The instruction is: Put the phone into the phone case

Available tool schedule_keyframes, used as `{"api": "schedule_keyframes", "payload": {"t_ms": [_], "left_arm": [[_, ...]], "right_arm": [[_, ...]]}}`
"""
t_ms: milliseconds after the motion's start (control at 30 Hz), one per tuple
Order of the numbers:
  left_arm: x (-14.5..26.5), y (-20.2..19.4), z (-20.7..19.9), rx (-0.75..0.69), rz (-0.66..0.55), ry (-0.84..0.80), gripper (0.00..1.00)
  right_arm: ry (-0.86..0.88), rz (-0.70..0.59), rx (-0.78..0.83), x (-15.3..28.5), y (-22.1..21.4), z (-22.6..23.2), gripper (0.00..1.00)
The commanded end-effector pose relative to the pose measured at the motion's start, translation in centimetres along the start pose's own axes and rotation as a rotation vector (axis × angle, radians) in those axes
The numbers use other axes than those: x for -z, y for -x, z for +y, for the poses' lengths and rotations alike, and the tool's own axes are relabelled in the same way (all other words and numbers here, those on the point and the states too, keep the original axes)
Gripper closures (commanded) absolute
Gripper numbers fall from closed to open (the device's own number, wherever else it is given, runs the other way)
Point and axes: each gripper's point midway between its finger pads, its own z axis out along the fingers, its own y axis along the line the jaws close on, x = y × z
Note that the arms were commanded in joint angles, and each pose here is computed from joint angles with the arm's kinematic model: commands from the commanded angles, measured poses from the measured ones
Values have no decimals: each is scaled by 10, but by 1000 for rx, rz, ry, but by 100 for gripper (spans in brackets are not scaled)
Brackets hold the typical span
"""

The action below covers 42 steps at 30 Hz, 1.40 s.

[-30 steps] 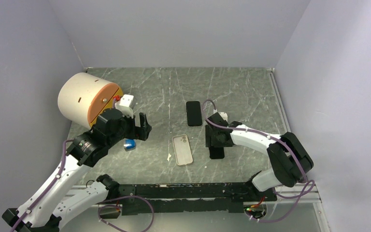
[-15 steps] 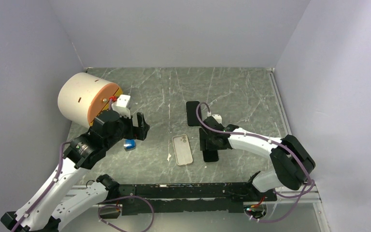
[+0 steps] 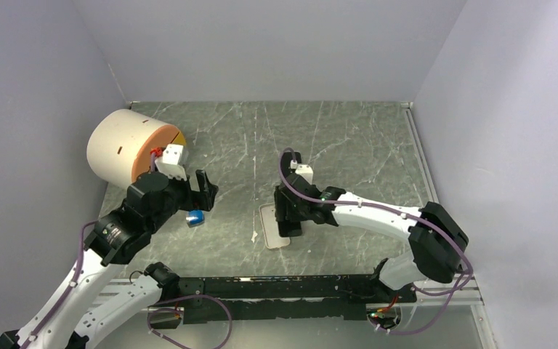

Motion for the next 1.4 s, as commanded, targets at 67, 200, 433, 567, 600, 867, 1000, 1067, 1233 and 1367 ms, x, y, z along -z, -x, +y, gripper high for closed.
{"api": "schedule_keyframes", "payload": {"t_ms": [67,200,433,567,600,867,1000,1067,1233,1367], "left_arm": [[3,8,8,25,-48,41,6],[5,7,9,27,-47,43,6],[4,8,9,29,-52,46,6],[4,7,9,28,-46,46,6],[4,8,9,28,-47,45,6],[5,8,10,30,-52,49,6],[4,8,9,28,-52,44,6],[3,8,8,27,-49,44,6],[1,6,8,22,-37,45,6],[1,7,7,26,-44,42,6]], "right_arm": [[134,-140,-68,0,29,56,57],[147,-145,-45,-7,25,67,57],[128,-153,-33,-18,16,66,58],[123,-147,-24,-22,10,67,58],[121,-144,-21,-23,8,67,58],[66,-139,19,-28,-7,57,58],[23,-146,52,-28,-15,48,59],[1,-147,65,-28,-19,43,59],[-41,-152,95,-27,-28,35,59],[-48,-142,110,-30,-33,34,59]]}}
